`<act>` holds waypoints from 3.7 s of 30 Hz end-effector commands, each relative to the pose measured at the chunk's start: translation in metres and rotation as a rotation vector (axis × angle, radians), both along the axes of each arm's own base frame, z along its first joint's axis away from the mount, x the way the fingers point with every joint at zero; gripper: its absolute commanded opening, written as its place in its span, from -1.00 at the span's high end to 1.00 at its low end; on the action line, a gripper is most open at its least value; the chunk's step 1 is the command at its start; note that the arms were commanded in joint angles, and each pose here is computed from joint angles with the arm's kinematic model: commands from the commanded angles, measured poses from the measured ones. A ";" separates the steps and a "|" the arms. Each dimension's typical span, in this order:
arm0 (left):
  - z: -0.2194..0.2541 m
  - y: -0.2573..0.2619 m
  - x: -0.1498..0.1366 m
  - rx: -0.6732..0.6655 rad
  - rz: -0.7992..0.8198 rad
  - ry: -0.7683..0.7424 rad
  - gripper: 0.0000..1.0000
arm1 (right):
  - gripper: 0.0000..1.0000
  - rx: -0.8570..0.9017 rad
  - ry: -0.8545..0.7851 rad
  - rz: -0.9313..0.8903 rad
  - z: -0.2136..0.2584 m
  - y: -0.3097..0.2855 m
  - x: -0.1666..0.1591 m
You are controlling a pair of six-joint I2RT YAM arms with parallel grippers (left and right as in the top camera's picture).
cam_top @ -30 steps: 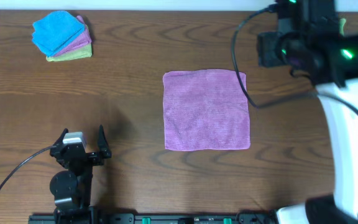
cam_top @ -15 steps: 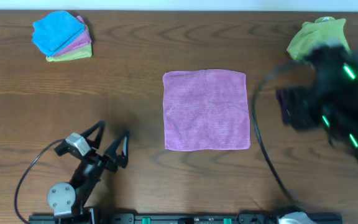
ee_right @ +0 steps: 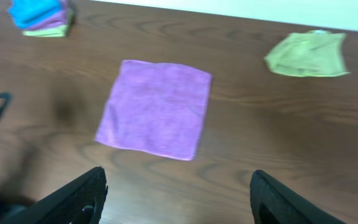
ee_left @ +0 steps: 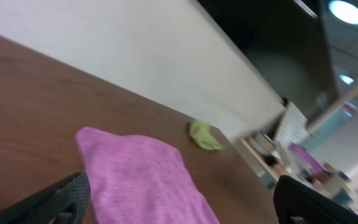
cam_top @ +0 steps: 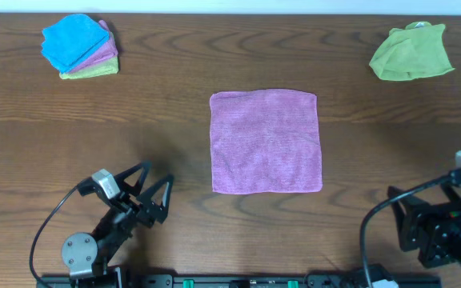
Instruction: Fold the cloth
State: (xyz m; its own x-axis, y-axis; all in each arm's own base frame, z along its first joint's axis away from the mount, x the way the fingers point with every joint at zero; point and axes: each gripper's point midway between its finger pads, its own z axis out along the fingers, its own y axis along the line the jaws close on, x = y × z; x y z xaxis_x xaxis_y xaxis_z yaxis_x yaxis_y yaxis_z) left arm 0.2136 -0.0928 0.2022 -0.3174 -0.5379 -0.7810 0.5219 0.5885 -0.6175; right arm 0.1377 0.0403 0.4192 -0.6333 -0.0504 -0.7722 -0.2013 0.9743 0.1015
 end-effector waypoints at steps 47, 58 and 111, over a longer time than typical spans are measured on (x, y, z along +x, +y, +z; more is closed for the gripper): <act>0.178 0.047 0.013 0.790 0.227 0.130 -0.92 | -0.61 -0.210 -0.269 -0.263 0.039 -0.028 0.070; 0.146 0.048 0.068 0.956 0.189 0.256 -0.92 | -0.70 -0.260 0.020 -0.108 -0.032 0.033 0.148; -0.092 -0.019 0.012 0.704 -0.241 0.998 -0.93 | -0.45 0.267 0.594 -0.154 -0.281 0.020 0.029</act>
